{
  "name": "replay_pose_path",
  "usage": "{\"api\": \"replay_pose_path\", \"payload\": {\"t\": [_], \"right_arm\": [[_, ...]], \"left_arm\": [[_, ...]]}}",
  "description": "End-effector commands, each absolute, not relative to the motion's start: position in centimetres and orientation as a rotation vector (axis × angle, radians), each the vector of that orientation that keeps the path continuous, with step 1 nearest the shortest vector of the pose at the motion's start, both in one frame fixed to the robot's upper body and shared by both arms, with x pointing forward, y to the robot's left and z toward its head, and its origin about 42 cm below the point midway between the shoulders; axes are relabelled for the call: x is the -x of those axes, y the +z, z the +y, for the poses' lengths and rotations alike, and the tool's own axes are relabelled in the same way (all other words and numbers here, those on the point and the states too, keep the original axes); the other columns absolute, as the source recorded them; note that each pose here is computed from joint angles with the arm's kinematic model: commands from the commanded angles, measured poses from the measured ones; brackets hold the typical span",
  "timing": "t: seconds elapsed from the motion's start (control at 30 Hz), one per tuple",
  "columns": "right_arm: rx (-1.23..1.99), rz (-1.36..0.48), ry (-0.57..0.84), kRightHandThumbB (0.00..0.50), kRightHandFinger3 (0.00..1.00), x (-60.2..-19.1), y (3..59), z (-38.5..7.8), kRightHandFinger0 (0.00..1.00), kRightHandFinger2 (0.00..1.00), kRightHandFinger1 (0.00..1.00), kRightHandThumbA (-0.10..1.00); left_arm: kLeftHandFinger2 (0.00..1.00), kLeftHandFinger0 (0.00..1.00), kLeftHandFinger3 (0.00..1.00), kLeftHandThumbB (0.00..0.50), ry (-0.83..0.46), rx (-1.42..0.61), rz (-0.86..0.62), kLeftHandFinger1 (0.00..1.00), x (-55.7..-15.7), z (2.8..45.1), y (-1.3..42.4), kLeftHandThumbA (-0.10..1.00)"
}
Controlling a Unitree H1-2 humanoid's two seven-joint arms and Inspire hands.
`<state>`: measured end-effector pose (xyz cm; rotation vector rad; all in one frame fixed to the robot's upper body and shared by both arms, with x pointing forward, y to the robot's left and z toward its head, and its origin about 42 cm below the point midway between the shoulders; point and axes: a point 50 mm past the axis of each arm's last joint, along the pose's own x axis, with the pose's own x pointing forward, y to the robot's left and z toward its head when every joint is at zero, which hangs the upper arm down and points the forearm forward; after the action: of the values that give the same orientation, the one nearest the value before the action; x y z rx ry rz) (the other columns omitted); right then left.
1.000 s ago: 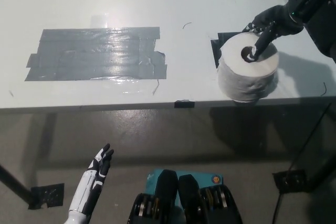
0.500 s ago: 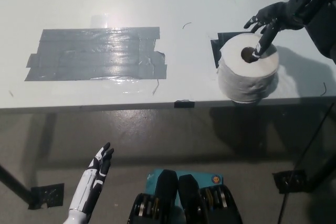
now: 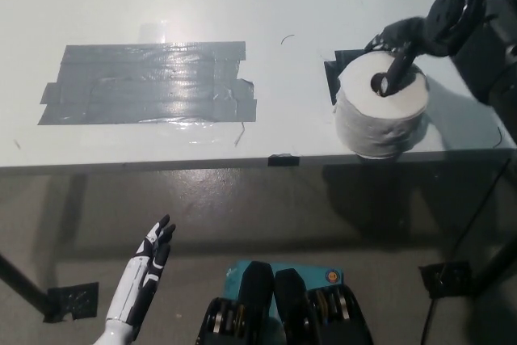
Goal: A toilet paper roll is kept on the black spot on the desk infront of the robot and the robot inserts its right thumb into the hole in the centre to grab the roll. Then it passes the roll to a person.
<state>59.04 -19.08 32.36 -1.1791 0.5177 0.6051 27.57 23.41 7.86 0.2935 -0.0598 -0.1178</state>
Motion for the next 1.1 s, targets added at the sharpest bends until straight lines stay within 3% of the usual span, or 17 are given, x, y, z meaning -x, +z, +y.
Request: {"api": "replay_pose_path", "payload": {"t": [0.0,0.13,0.23,0.3,0.37,0.43,0.47,0.5,0.53,0.57,0.63,0.67,0.7,0.8,0.83,0.97,1.07], "right_arm": [[1.219,0.408,0.583,0.347,1.00,-59.5,34.3,-17.9,1.00,1.00,1.00,1.00],[1.231,0.416,0.594,0.353,1.00,-59.4,33.8,-17.2,1.00,1.00,1.00,1.00],[1.273,0.418,0.596,0.305,1.00,-59.3,33.4,-16.7,1.00,1.00,1.00,0.96],[1.289,0.439,0.582,0.296,1.00,-59.3,33.0,-16.8,1.00,1.00,1.00,0.78],[1.326,0.442,0.573,0.294,1.00,-59.2,32.5,-16.8,1.00,1.00,1.00,0.72],[1.341,0.466,0.519,0.300,1.00,-59.2,31.8,-17.0,1.00,1.00,1.00,0.48],[1.336,0.457,0.510,0.230,1.00,-59.1,31.4,-17.1,0.88,0.91,0.82,0.20],[1.330,0.442,0.498,0.220,0.89,-59.1,31.0,-17.3,0.61,0.78,0.67,0.12],[1.338,0.372,0.441,0.212,0.66,-59.0,29.8,-18.0,0.06,0.39,0.20,-0.08],[1.327,0.342,0.411,0.200,0.50,-59.0,29.3,-18.3,0.00,0.52,0.32,-0.10],[1.238,0.309,0.359,0.174,0.44,-58.8,28.2,-19.1,0.07,0.79,0.52,-0.10],[1.185,0.297,0.342,0.167,0.59,-58.7,27.7,-19.5,0.17,1.00,0.74,-0.10],[1.141,0.287,0.329,0.167,0.80,-58.6,27.3,-20.0,0.23,1.00,0.84,-0.10],[0.988,0.255,0.285,0.200,0.91,-58.2,26.0,-21.7,0.19,1.00,0.71,-0.10],[0.736,0.250,0.222,0.208,0.86,-58.0,25.6,-22.9,0.16,0.92,0.63,-0.10],[0.296,0.261,0.099,0.214,0.98,-57.2,23.6,-25.5,0.09,0.94,0.57,-0.10],[-0.086,0.294,0.053,0.192,1.00,-55.4,19.8,-27.6,0.00,0.96,0.52,-0.10]], "left_arm": [[1.00,1.00,1.00,0.146,-0.132,-0.314,-0.153,1.00,-28.5,23.4,9.8,1.00],[1.00,1.00,1.00,0.142,-0.135,-0.318,-0.160,1.00,-28.8,23.4,10.0,1.00],[1.00,1.00,1.00,0.143,-0.135,-0.323,-0.166,1.00,-29.0,23.4,10.3,1.00],[1.00,1.00,1.00,0.138,-0.139,-0.319,-0.173,1.00,-29.1,23.3,10.3,1.00],[1.00,1.00,1.00,0.140,-0.139,-0.319,-0.172,1.00,-29.2,23.3,10.4,1.00],[1.00,1.00,1.00,0.138,-0.141,-0.314,-0.170,1.00,-29.3,23.2,10.5,1.00],[1.00,1.00,1.00,0.138,-0.141,-0.313,-0.171,1.00,-29.3,23.2,10.5,1.00],[1.00,1.00,1.00,0.138,-0.141,-0.313,-0.173,1.00,-29.4,23.2,10.5,1.00],[1.00,1.00,1.00,0.137,-0.142,-0.315,-0.177,1.00,-29.5,23.2,10.5,1.00],[1.00,1.00,1.00,0.137,-0.143,-0.320,-0.180,1.00,-29.5,23.2,10.6,1.00],[1.00,1.00,1.00,0.137,-0.143,-0.321,-0.181,1.00,-29.6,23.2,10.6,1.00],[1.00,1.00,1.00,0.131,-0.143,-0.320,-0.182,1.00,-29.6,23.2,10.6,1.00],[1.00,1.00,1.00,0.124,-0.143,-0.319,-0.183,1.00,-29.6,23.2,10.6,1.00],[1.00,1.00,1.00,0.115,-0.144,-0.321,-0.188,1.00,-29.5,23.2,10.7,1.00],[1.00,1.00,1.00,0.117,-0.142,-0.323,-0.195,1.00,-29.9,23.4,11.0,1.00],[1.00,1.00,1.00,0.124,-0.141,-0.314,-0.188,1.00,-30.0,23.2,10.7,1.00],[1.00,1.00,1.00,0.099,-0.137,-0.318,-0.184,1.00,-29.7,23.3,10.7,1.00]]}}
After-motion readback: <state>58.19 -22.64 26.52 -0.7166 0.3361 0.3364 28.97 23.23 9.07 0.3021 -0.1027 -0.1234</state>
